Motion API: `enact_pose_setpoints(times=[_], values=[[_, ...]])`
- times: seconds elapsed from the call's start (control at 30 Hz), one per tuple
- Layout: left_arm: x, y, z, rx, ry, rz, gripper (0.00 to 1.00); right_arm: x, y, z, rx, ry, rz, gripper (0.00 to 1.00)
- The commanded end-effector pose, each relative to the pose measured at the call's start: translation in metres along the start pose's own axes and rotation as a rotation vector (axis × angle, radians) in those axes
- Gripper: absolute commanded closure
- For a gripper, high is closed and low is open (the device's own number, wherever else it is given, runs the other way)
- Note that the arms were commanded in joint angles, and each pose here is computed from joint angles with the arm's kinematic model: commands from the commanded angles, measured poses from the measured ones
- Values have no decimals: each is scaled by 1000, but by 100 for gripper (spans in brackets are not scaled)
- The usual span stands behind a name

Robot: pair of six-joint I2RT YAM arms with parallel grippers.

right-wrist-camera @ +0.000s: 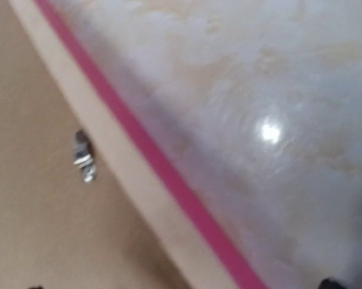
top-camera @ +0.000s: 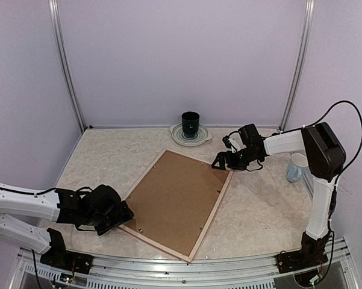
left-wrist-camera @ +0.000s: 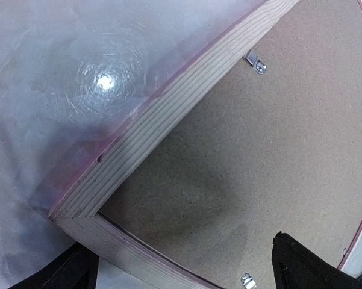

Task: Put the photo into the frame
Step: Rotate the photo frame at the center of the board.

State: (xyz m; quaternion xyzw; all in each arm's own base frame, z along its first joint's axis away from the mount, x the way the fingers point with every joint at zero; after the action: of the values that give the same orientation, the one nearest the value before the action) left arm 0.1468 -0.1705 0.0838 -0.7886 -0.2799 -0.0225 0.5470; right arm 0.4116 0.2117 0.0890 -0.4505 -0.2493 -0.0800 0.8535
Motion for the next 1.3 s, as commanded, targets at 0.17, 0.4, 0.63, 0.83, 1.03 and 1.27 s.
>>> enact_pose_setpoints(times=[0.17,0.4,0.63,0.83,1.03,1.27], values=[[17,5,-7,-12,2,-54,1,-27,-18,7,69,48,13,1],[20,13,-3,7,6,-54,1,-40,-33,13,63,58,4,1],[25,21,-3,11,9,-55,1,-60,-43,17,37,60,10,1],[33,25,-2,22,12,-65,1,-72,-51,23,21,50,12,1],[38,32,-6,23,24,-65,1,-82,-58,25,3,43,16,1],[41,43,-7,43,36,-61,1,-98,-57,25,-6,39,44,2]])
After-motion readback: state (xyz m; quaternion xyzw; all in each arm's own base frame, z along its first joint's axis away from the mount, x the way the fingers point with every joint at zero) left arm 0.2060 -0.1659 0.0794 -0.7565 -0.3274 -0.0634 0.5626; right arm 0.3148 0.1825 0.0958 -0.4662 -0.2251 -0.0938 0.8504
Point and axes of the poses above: each gripper's point midway between its finger pads, its own y axis out along the fingers, its own z axis along the line the jaws close on, x = y × z, the point moved 6 cm from there along -y, back along the fingers, and after that the axes turned 2 degrees about y, right-handed, at the moved point
